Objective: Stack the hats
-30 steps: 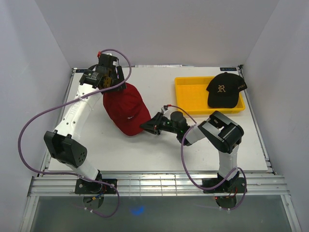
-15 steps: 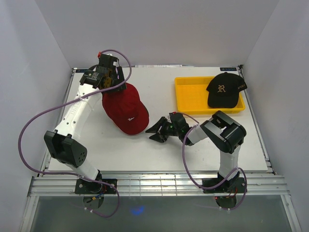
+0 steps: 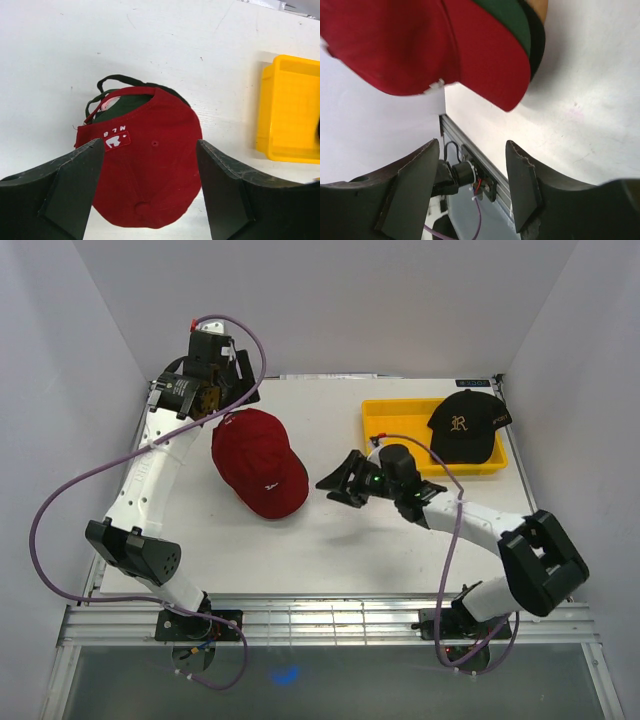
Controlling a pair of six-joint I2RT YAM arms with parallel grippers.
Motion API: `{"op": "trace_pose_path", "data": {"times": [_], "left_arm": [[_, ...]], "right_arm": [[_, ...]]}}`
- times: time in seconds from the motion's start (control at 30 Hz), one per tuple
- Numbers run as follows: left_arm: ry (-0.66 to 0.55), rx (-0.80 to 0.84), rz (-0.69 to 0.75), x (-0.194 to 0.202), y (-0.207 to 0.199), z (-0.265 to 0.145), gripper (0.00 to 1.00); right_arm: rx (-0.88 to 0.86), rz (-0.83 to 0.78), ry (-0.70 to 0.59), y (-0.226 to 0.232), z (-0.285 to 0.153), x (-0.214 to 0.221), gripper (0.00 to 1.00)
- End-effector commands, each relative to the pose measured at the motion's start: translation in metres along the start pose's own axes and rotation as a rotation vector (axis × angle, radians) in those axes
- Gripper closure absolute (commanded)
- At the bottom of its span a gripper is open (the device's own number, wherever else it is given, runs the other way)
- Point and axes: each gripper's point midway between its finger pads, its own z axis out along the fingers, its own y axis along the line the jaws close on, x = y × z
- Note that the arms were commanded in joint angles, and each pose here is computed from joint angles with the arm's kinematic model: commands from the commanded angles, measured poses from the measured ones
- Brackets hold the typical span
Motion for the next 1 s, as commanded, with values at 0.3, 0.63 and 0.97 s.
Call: {"op": "trace_pose_path", "data": {"times": [0.3, 0.63, 0.97], "left_arm": [[-0.018, 0.149, -0.019, -0.007, -0.02, -0.029, 0.16], [0.001, 0.195, -0.019, 0.002, -0.026, -0.03, 0.17], [0.007, 0.219, -0.015, 0.007, -0.03, -0.032, 0.17]], "right_arm": [[0.397, -0.047, -0.606, -0.064, -0.213, -0.232, 0.32], [0.578, 0.139, -0.694, -0.163, -0.256, -0.258, 0.29], [0.659, 0.143, -0.758, -0.198, -0.286, -0.302, 0.22]]}}
